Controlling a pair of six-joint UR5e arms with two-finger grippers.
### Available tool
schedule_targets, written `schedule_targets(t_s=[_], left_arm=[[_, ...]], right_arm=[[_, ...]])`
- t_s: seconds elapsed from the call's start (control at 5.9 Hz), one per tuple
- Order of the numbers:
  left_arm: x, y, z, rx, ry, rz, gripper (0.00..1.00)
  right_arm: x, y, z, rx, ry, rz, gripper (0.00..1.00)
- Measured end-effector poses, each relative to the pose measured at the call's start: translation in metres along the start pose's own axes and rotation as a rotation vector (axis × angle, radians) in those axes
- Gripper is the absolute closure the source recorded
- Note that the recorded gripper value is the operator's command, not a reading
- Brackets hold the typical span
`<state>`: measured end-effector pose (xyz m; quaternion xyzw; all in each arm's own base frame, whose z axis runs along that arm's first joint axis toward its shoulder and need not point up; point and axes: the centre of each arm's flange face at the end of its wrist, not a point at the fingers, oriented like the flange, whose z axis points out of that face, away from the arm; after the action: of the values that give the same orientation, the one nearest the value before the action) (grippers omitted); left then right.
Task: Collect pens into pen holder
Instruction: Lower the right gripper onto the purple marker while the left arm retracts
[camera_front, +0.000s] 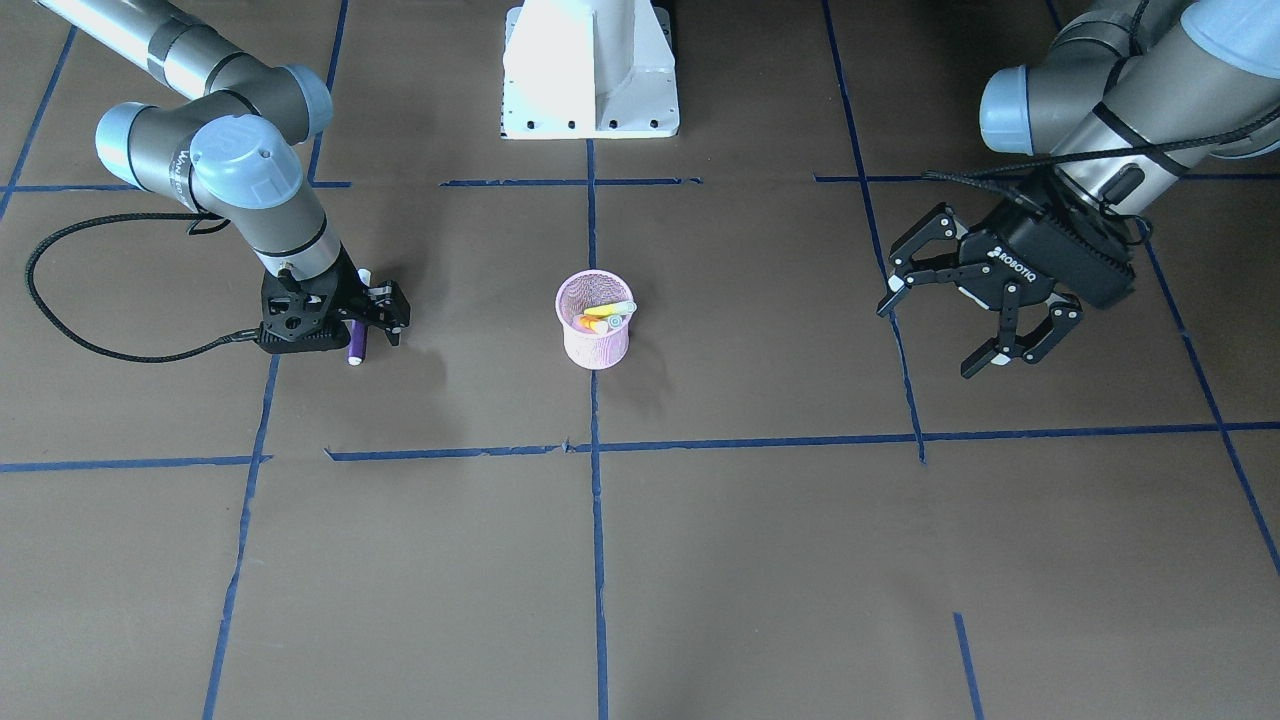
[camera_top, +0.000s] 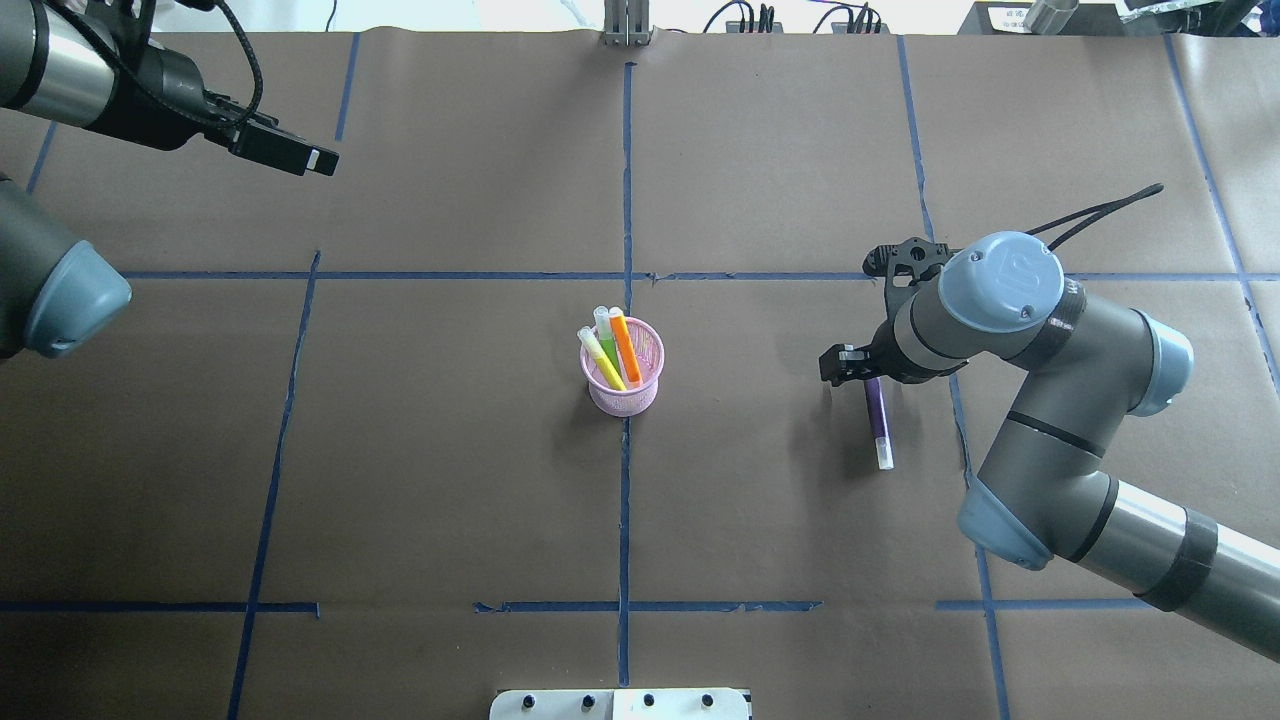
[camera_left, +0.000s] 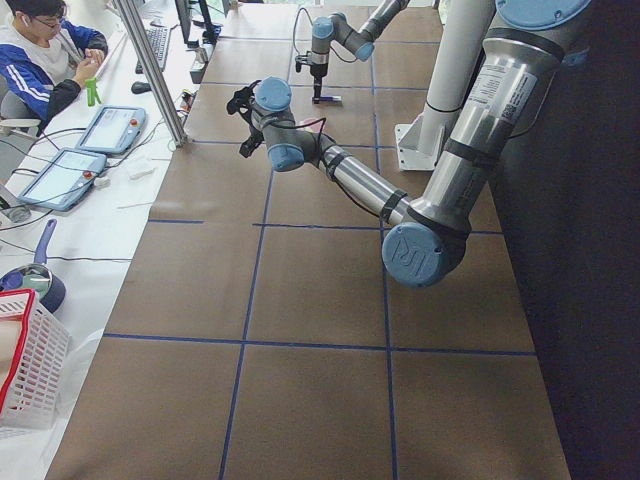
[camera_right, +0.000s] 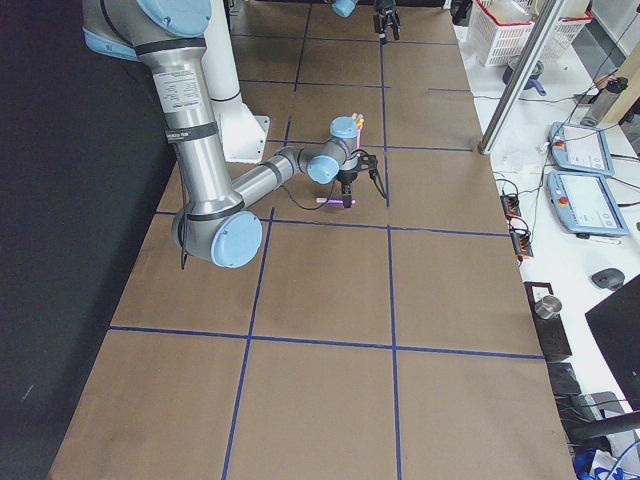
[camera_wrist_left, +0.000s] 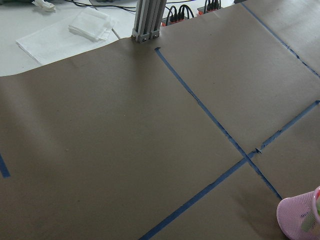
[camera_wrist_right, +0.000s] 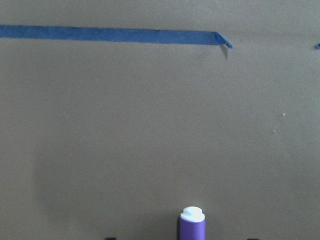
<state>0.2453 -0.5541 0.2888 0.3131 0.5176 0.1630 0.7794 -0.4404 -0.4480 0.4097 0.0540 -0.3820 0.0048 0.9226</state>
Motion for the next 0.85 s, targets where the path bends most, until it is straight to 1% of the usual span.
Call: schedule_targets(t_s=[0.17, 0.34, 0.51, 0.68, 0.85], left_arm=[[0.0000, 0.0000, 0.0000, 0.000, 0.000, 0.001, 0.02], [-0.0002, 0.0000, 0.0000, 0.000, 0.000, 0.002, 0.04], [-0.0008, 0.0001, 0.0002, 0.000, -0.001, 0.004, 0.06], [-0.0013, 0.0002, 0.0007, 0.000, -0.002, 0.006, 0.08], [-0.0019, 0.0004, 0.0013, 0.000, -0.004, 0.006, 0.10]], right_arm=[[0.0018, -0.0005, 0.0021, -0.003, 0.006, 0.001, 0.23], [0.0031, -0.0006, 0.0044, -0.006, 0.010, 0.000, 0.38], [0.0037, -0.0006, 0.0053, -0.008, 0.012, 0.000, 0.55], [0.0038, -0.0006, 0.0054, -0.009, 0.012, 0.000, 0.69], [0.0032, -0.0005, 0.0043, -0.008, 0.010, -0.001, 0.78]])
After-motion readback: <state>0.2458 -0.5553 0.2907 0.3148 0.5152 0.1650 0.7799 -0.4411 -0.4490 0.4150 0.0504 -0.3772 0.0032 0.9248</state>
